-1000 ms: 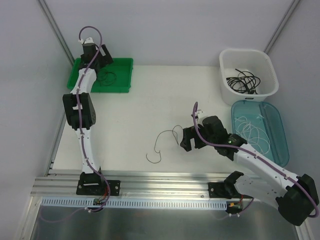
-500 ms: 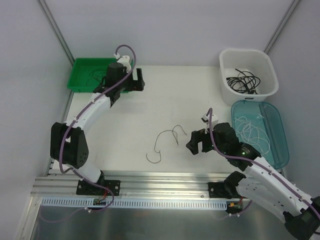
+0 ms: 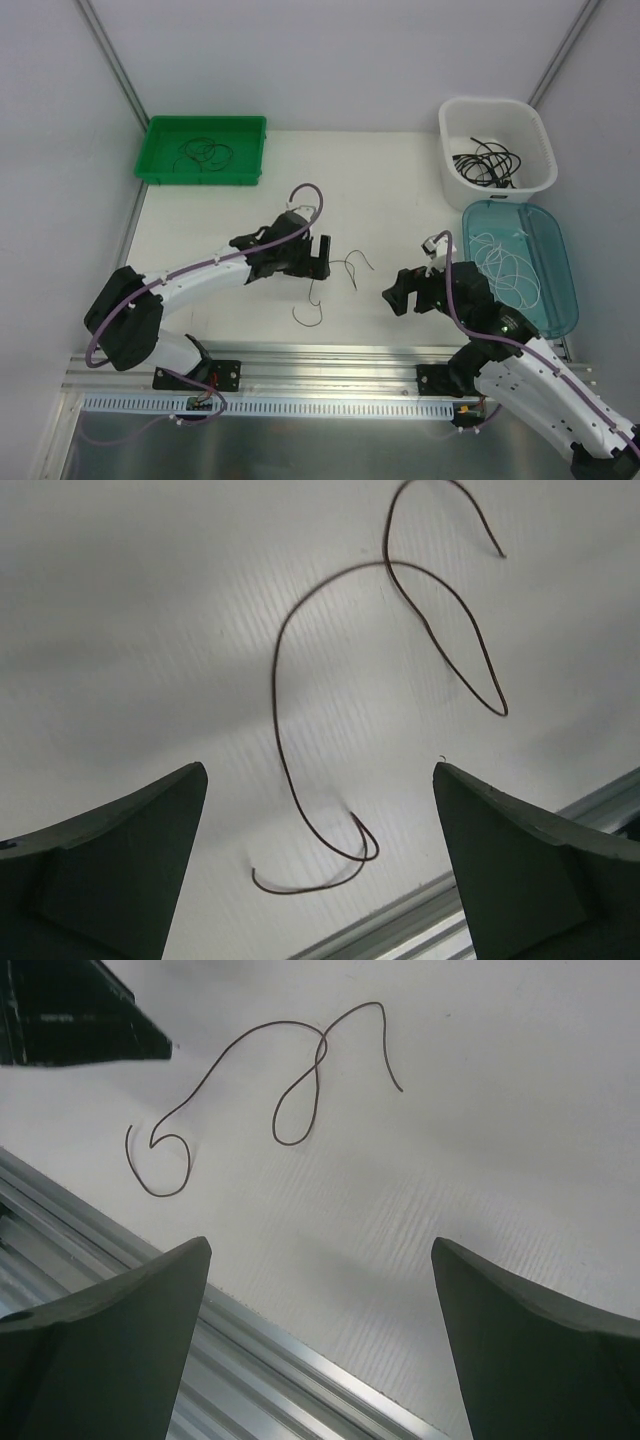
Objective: Untangle the cables
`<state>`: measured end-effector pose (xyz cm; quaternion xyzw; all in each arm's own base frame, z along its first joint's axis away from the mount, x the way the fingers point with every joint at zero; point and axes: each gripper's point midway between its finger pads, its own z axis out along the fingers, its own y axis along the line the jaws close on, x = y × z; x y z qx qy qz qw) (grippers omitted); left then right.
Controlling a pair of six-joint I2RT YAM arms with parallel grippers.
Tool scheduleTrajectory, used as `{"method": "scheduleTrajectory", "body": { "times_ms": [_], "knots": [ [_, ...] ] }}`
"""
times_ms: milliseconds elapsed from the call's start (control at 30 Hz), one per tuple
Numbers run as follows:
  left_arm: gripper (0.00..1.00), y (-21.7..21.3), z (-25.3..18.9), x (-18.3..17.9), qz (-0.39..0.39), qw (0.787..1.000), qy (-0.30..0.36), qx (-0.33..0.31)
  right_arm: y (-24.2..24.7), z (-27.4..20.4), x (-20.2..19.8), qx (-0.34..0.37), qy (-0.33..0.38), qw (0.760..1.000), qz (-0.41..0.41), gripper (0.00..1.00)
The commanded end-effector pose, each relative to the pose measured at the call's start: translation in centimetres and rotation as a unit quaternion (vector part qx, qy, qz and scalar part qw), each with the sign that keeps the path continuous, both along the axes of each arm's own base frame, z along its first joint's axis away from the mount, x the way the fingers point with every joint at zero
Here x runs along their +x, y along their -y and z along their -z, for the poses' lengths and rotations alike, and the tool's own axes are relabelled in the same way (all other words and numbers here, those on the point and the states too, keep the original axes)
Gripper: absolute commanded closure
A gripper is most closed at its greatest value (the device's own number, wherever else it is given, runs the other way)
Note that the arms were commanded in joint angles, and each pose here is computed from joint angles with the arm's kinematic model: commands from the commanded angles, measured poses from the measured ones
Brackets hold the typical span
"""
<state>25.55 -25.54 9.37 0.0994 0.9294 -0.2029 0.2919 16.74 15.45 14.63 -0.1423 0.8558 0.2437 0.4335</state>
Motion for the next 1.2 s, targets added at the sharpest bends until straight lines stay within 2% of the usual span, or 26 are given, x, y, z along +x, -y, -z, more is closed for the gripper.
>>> {"method": "scheduleTrajectory", "body": {
  "times_ms": [0, 367, 467, 600, 733, 833, 867, 933, 967, 1033, 1167],
  "knots": [
    [0.03, 0.8, 0.8, -2.1, -0.063, 0.998, -0.018, -0.006, 0.1, -0.6, 0.4, 0.01, 0.01, 1.0, 0.016, 0.03],
    [0.09, 2.9, 5.4, -4.5, -0.095, 0.993, -0.053, 0.047, 0.2, -0.9, 0.1, 0.017, 0.009, 1.0, 0.016, 0.03],
    [0.14, 3.0, 7.1, -4.9, -0.095, 0.991, -0.06, 0.074, 0.3, -0.8, 0.1, 0.016, 0.009, 1.0, 0.017, 0.03],
    [0.29, 3.5, 7.6, -5.1, -0.092, 0.991, -0.064, 0.079, 0.4, -0.7, 0.1, 0.012, 0.008, 1.0, 0.017, 0.03],
    [0.61, 4.0, 7.6, -5.7, -0.084, 0.991, -0.065, 0.079, 0.2, -0.6, 0.1, 0.011, 0.005, 1.0, 0.015, 0.03],
    [0.72, 3.9, 7.9, -6.3, -0.082, 0.991, -0.07, 0.082, 0.2, -0.6, 0.2, 0.011, 0.005, 1.0, 0.016, 0.03],
    [0.81, 3.7, 7.9, -6.4, -0.083, 0.991, -0.069, 0.083, 0.2, -0.4, 0.2, 0.009, 0.003, 1.0, 0.016, 0.03],
    [0.88, 3.6, 7.9, -6.6, -0.083, 0.991, -0.069, 0.084, 0.2, -0.4, 0.2, 0.009, 0.003, 1.0, 0.016, 0.03],
    [0.94, 3.5, 7.8, -6.5, -0.084, 0.991, -0.068, 0.083, 0.2, -0.4, 0.2, 0.009, 0.003, 1.0, 0.016, 0.03],
    [1.0, 3.5, 7.7, -6.4, -0.083, 0.991, -0.064, 0.083, 0.2, -0.2, 0.2, 0.008, 0.0, 1.0, 0.016, 0.03],
    [1.0, 3.8, 6.5, -5.8, -0.073, 0.993, -0.044, 0.079, 0.2, -0.1, 0.2, 0.006, 0.0, 1.0, 0.016, 0.03]
  ]
}}
